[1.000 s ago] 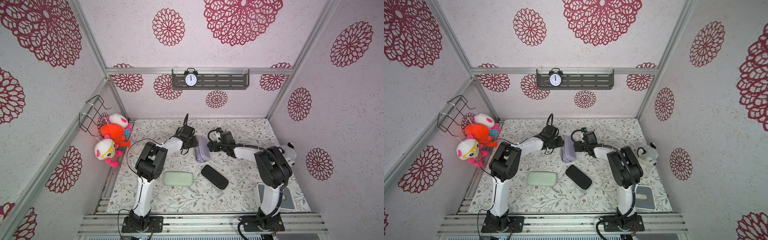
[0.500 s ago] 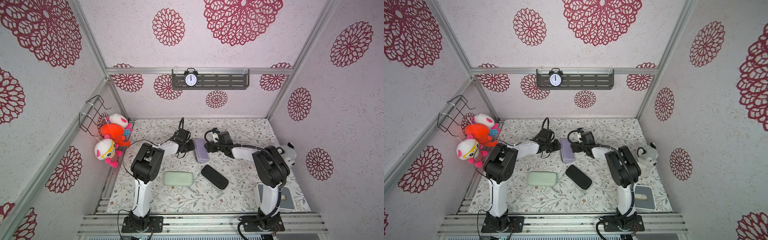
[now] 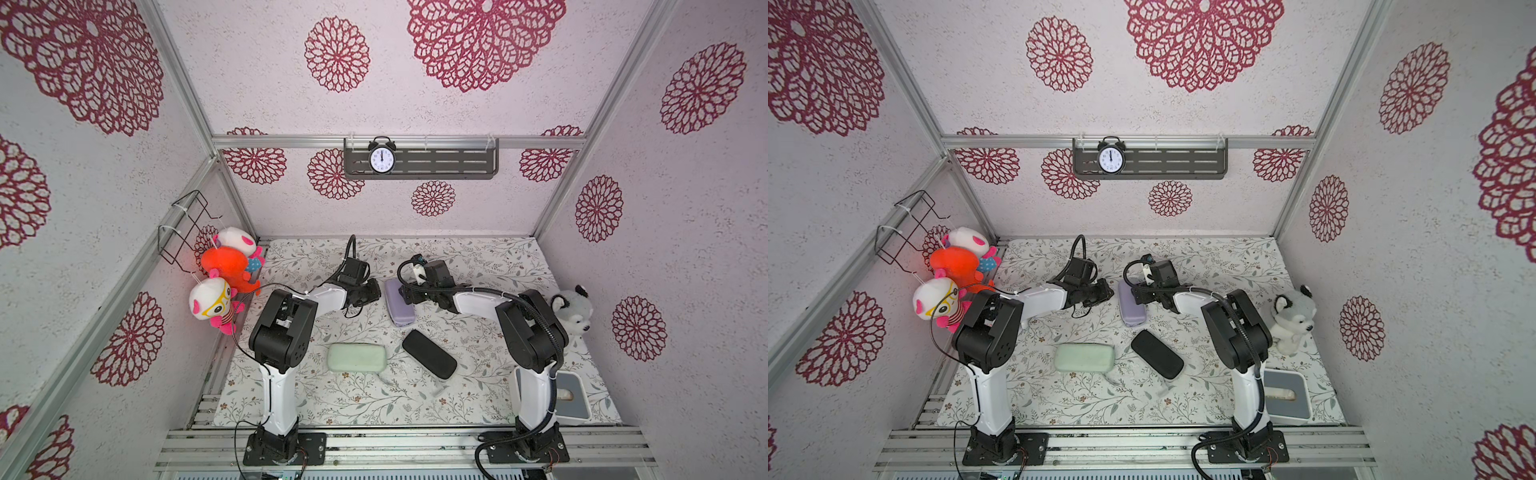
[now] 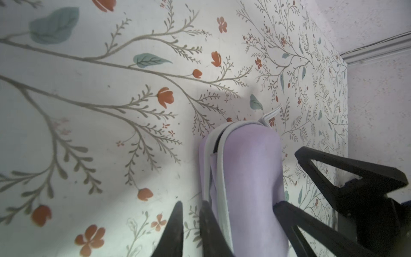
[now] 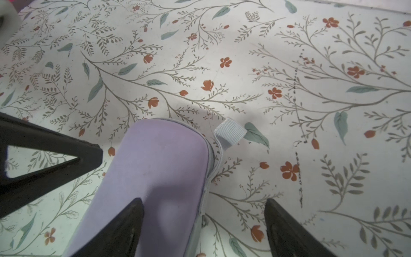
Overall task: Put umbrellas into zippered umbrella sleeves
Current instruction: Close the umbrella sleeve at the center of the board, then pick up the umbrella sleeve at the center of the board.
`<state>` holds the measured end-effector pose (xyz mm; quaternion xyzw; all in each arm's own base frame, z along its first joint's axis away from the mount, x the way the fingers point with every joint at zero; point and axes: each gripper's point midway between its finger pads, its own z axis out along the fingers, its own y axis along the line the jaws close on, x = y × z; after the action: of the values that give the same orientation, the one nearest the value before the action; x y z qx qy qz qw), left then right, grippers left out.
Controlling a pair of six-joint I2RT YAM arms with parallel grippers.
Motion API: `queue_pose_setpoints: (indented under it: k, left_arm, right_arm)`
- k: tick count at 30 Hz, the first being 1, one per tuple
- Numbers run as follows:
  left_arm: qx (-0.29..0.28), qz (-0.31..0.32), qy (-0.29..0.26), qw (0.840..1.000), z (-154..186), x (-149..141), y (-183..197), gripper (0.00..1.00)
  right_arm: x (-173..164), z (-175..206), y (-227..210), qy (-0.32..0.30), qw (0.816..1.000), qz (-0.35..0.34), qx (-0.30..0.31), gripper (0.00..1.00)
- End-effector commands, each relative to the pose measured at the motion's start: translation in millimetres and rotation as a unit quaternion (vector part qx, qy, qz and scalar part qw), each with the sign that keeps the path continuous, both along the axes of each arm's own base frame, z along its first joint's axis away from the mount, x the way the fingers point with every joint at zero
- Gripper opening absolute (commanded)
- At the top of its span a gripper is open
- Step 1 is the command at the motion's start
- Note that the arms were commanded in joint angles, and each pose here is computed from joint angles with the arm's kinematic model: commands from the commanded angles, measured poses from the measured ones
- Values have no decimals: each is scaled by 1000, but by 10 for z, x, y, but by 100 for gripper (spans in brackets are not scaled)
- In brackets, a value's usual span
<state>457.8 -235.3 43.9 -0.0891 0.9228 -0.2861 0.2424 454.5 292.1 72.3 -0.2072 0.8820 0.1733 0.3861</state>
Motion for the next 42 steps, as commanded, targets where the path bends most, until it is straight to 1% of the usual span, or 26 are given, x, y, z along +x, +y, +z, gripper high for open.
queue_pose_setpoints:
  k: [1, 2, 3, 4, 5, 6, 7, 8, 10, 11, 15, 17, 18, 19, 20, 21, 22, 23, 24, 27, 32, 36, 38, 39, 41, 42]
  left_arm:
    - [-61, -17, -9, 998, 64, -34, -153, 23]
    - [-76, -20, -13, 997, 112, -61, -184, 25]
    - [-79, -20, -18, 997, 149, -84, -188, 29]
    - [-73, -15, -23, 997, 177, -102, -172, 37]
    - [-61, -14, -19, 998, 121, -137, -156, 43]
    - [-62, -15, -34, 997, 283, -143, -166, 47]
    - [-63, -18, -30, 997, 264, -165, -184, 53]
    - [-71, -25, -24, 997, 231, -194, -230, 56]
    - [-97, -30, -26, 994, 266, -193, -295, 57]
    - [-97, -27, -12, 995, 94, -206, -298, 58]
    - [-90, -13, -29, 995, 143, -165, -247, 59]
    - [-117, -8, -60, 991, 384, -168, -260, 59]
    - [-121, -1, -70, 990, 421, -166, -242, 60]
    - [-114, 6, -74, 991, 435, -150, -212, 64]
    - [-99, 5, -62, 993, 375, -148, -204, 65]
    - [-92, -3, -49, 995, 311, -146, -229, 65]
    - [-103, -14, -42, 994, 290, -144, -294, 64]
    - [-115, -15, -28, 993, 122, -149, -355, 63]
    - [-120, -14, -25, 992, 78, -137, -376, 62]
    - [-90, -14, -4, 996, -116, -143, -365, 60]
    - [-103, -26, 12, 994, -259, -199, -443, 45]
    - [-80, -18, 27, 996, -364, -288, -329, 42]
    - [-86, -21, 38, 995, -431, -332, -293, 39]
    - [-101, -23, 42, 994, -464, -342, -279, 37]
    - [-128, -11, 51, 990, -537, -349, -181, 26]
    - [-121, -6, 52, 991, -575, -365, -114, 25]
  right_arm:
    - [-248, -284, -30, 41, 998, 12, -48, 85]
    - [-282, -309, -51, 44, 998, 9, -47, 85]
    - [-305, -321, -57, 45, 998, 8, -43, 85]
    - [-327, -320, -53, 46, 998, 9, -39, 85]
    - [-337, -322, -51, 45, 998, 8, -34, 85]
    - [-339, -315, -42, 46, 998, 8, -29, 85]
    - [-343, -324, -30, 47, 998, 7, -27, 85]
    - [-357, -334, -10, 51, 998, 9, -27, 84]
    - [-403, -370, 29, 54, 998, 15, -30, 83]
    - [-425, -396, 33, 56, 998, 13, -34, 84]
    - [-498, -446, 87, 59, 998, 12, -33, 84]
    - [-556, -454, 169, 66, 997, 20, -27, 83]
    - [-571, -445, 190, 68, 997, 19, -25, 83]
    - [-581, -439, 195, 73, 997, 14, -19, 84]
    - [-593, -410, 206, 76, 997, 13, -7, 83]
    - [-598, -373, 218, 76, 997, 12, 5, 83]
    - [-612, -322, 248, 78, 997, 15, 25, 83]
    - [-630, -266, 295, 77, 996, 24, 42, 83]
    - [-643, -235, 323, 76, 995, 30, 50, 83]
    - [-682, -150, 361, 78, 994, 42, 70, 83]
    - [-666, 46, 238, 83, 987, 45, 129, 84]
    - [-580, 148, 34, 92, 982, 32, 161, 90]
    - [-531, 147, -35, 105, 978, 27, 178, 91]
    - [-508, 121, -61, 115, 977, 24, 180, 91]
    - [-497, 37, -64, 129, 976, 25, 175, 91]
    - [-492, 1, -46, 136, 975, 26, 175, 91]
